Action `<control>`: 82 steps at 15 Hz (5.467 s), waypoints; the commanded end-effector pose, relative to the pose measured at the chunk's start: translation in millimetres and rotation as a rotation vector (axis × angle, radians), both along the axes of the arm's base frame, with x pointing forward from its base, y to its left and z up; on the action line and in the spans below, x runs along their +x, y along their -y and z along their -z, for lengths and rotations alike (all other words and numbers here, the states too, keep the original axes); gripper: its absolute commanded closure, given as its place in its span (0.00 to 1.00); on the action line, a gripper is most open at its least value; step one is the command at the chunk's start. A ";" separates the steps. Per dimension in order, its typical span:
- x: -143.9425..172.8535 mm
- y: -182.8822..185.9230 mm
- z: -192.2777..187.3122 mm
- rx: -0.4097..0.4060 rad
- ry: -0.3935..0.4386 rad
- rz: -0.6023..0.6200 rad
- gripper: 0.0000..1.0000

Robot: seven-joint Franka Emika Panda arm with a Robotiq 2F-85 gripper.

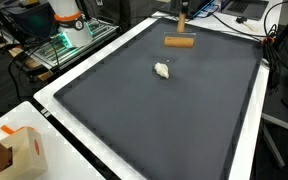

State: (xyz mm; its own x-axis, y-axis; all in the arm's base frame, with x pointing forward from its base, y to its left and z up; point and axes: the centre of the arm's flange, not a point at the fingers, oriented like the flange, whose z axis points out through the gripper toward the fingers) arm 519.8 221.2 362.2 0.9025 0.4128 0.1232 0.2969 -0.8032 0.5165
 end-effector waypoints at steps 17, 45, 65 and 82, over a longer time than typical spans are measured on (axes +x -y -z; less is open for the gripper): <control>-69.3 89.4 -79.1 0.226 -0.177 -0.391 0.77; -12.8 161.7 28.5 0.205 -0.282 -0.658 0.77; 10.6 174.4 26.3 0.171 -0.238 -0.635 0.77; 30.7 195.2 42.2 0.175 -0.246 -0.597 0.77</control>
State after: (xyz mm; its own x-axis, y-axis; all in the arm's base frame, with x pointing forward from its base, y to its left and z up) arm 543.1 35.7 322.4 0.5322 0.8444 0.0612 0.8138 -0.5302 0.2378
